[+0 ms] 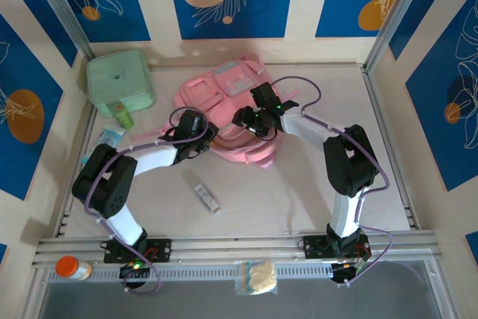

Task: Pack the student bag
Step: Zip the student bag at the top-center of the table.

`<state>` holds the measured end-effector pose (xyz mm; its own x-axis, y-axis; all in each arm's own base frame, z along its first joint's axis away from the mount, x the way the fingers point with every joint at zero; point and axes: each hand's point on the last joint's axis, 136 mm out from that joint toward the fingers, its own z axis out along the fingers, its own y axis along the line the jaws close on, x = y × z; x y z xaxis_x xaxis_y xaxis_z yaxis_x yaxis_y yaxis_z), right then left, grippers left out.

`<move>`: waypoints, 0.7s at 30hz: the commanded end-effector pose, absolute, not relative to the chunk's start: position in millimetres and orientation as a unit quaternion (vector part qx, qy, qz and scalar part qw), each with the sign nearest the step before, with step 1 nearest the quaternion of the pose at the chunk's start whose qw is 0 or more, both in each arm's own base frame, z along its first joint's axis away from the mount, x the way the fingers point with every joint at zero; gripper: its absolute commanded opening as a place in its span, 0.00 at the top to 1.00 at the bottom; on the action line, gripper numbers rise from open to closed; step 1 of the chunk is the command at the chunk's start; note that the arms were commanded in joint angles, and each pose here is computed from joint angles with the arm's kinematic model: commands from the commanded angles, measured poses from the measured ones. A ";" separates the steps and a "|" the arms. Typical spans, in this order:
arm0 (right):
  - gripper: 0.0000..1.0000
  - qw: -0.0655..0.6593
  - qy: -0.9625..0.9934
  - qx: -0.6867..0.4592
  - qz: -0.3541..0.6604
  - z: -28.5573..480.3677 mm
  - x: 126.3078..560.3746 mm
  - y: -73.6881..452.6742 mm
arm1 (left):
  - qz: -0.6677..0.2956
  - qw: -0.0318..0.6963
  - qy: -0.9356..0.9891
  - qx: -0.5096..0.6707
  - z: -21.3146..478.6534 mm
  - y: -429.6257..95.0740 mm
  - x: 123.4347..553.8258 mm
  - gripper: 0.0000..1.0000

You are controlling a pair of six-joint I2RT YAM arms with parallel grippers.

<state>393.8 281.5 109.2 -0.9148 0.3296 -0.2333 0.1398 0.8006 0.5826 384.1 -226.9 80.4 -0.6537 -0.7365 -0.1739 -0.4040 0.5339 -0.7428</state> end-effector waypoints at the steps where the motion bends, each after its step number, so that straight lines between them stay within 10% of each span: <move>1: 0.39 0.223 0.905 0.104 0.347 158.6 413.5 297.4 | -0.346 0.256 0.838 -0.337 85.2 -226.7 383.8 0.63; 21: 0.38 0.253 0.872 0.106 0.405 190.9 421.6 301.0 | -0.349 0.257 0.829 -0.354 92.2 -232.1 378.3 0.67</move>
